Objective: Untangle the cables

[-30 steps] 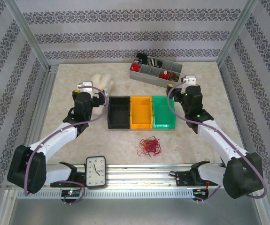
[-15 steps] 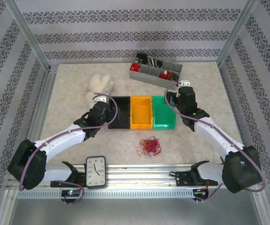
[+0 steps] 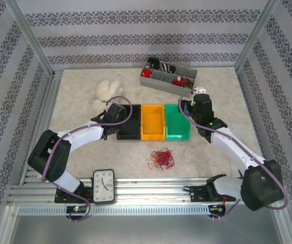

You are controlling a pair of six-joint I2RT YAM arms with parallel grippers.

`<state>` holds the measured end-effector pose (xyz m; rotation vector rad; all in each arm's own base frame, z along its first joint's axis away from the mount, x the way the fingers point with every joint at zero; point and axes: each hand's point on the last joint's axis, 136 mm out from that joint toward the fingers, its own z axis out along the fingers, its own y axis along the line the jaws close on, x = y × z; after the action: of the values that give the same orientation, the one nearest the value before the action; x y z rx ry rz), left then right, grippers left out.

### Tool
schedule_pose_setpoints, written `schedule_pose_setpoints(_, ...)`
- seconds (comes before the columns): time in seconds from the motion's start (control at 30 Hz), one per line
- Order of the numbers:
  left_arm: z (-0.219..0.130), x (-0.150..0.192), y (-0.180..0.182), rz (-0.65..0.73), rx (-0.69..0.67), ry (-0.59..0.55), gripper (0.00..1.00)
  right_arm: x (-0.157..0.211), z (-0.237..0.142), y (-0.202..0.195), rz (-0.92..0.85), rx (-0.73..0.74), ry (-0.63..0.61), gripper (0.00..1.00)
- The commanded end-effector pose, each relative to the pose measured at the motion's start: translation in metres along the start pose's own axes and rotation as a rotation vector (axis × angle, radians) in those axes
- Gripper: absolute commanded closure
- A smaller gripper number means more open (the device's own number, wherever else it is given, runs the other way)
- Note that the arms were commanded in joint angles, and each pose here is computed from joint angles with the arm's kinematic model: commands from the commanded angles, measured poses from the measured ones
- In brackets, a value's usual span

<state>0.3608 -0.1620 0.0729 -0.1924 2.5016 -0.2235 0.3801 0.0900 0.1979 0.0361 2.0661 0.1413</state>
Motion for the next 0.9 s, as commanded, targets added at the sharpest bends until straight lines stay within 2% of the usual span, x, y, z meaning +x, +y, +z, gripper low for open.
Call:
schedule_pose_setpoints(0.0, 0.008, 0.003, 0.006, -0.001, -0.048, 0.06, 0.73, -0.009, -0.008, 0.009, 0.001, -0.032, -0.02, 0.26)
schedule_pose_setpoints(0.2, 0.023, -0.008, 0.005, 0.002, -0.084, 0.08, 0.98, 0.004, -0.005, 0.016, -0.008, -0.064, 0.026, 0.25)
schedule_pose_setpoints(0.23, 0.025, -0.011, 0.005, 0.002, -0.091, 0.078, 1.0, 0.008, -0.004, 0.017, -0.003, -0.07, 0.039, 0.25)
schedule_pose_setpoints(0.57, 0.049, -0.063, 0.006, 0.008, -0.095, 0.031, 1.0, 0.05, 0.002, 0.05, 0.002, -0.183, 0.169, 0.24)
schedule_pose_setpoints(0.67, 0.056, -0.076, 0.004, 0.012, -0.098, 0.015, 0.99, 0.069, -0.008, 0.07, -0.03, -0.266, 0.225, 0.24)
schedule_pose_setpoints(0.7, 0.057, -0.08, -0.001, 0.023, -0.085, 0.013, 0.86, 0.077, -0.015, 0.08, -0.052, -0.306, 0.252, 0.24)
schedule_pose_setpoints(0.73, 0.056, -0.085, -0.006, 0.03, -0.065, 0.009, 0.64, 0.087, -0.023, 0.087, -0.083, -0.341, 0.286, 0.24)
schedule_pose_setpoints(0.8, 0.05, -0.092, -0.016, 0.031, -0.02, -0.007, 0.33, 0.108, -0.041, 0.099, -0.124, -0.396, 0.36, 0.24)
schedule_pose_setpoints(0.83, 0.044, -0.096, -0.021, 0.027, 0.009, -0.021, 0.23, 0.122, -0.052, 0.102, -0.145, -0.413, 0.417, 0.24)
schedule_pose_setpoints(0.87, 0.037, -0.1, -0.025, 0.02, 0.034, -0.039, 0.2, 0.134, -0.061, 0.104, -0.164, -0.425, 0.467, 0.24)
